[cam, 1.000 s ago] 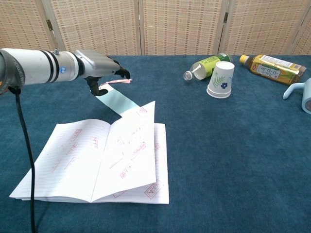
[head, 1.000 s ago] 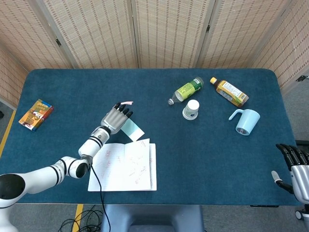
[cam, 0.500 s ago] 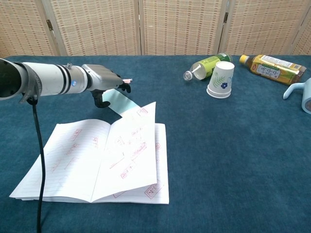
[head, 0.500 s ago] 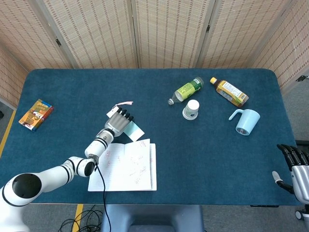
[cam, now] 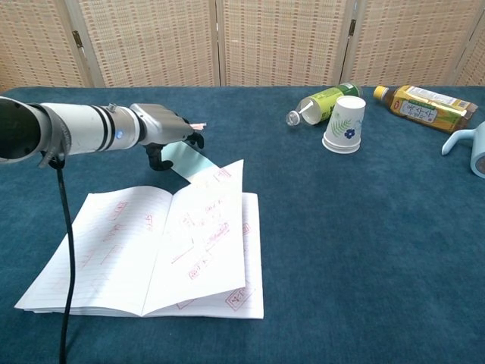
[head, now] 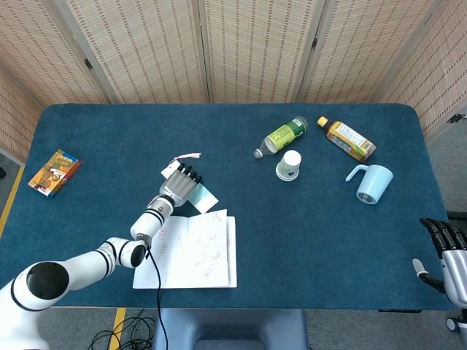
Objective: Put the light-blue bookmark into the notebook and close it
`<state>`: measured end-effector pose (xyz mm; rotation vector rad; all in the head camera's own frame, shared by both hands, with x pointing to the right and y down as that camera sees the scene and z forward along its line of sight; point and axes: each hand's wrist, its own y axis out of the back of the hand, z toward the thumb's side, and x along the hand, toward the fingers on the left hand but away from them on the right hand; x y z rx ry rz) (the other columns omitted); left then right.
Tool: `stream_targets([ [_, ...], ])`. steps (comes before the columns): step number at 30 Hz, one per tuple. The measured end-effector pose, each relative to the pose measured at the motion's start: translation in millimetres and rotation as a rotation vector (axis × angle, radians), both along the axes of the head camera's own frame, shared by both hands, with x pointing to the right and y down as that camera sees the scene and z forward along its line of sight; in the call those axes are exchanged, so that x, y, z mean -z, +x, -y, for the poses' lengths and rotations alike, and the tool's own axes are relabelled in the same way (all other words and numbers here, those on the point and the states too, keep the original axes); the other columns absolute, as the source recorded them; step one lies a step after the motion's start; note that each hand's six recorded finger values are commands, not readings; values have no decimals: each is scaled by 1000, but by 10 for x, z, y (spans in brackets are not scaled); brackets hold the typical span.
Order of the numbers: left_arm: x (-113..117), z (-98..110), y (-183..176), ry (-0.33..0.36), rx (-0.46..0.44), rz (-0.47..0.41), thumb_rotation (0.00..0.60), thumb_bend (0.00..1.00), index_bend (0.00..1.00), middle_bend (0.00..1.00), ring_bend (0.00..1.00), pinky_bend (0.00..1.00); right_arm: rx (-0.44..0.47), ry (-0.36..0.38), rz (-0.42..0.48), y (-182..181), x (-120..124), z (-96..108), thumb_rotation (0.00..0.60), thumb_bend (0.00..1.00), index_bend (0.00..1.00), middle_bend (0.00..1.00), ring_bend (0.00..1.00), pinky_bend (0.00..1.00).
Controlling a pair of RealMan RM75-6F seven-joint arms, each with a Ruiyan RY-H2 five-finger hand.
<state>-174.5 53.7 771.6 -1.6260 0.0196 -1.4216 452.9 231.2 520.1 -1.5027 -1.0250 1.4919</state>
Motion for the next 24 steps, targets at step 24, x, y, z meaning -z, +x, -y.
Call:
stream_targets([
  [24, 26, -24, 42, 2, 30, -49, 600, 520, 124, 166, 49, 93, -3, 5, -2, 7, 17, -6, 600, 226, 136, 177, 141, 205],
])
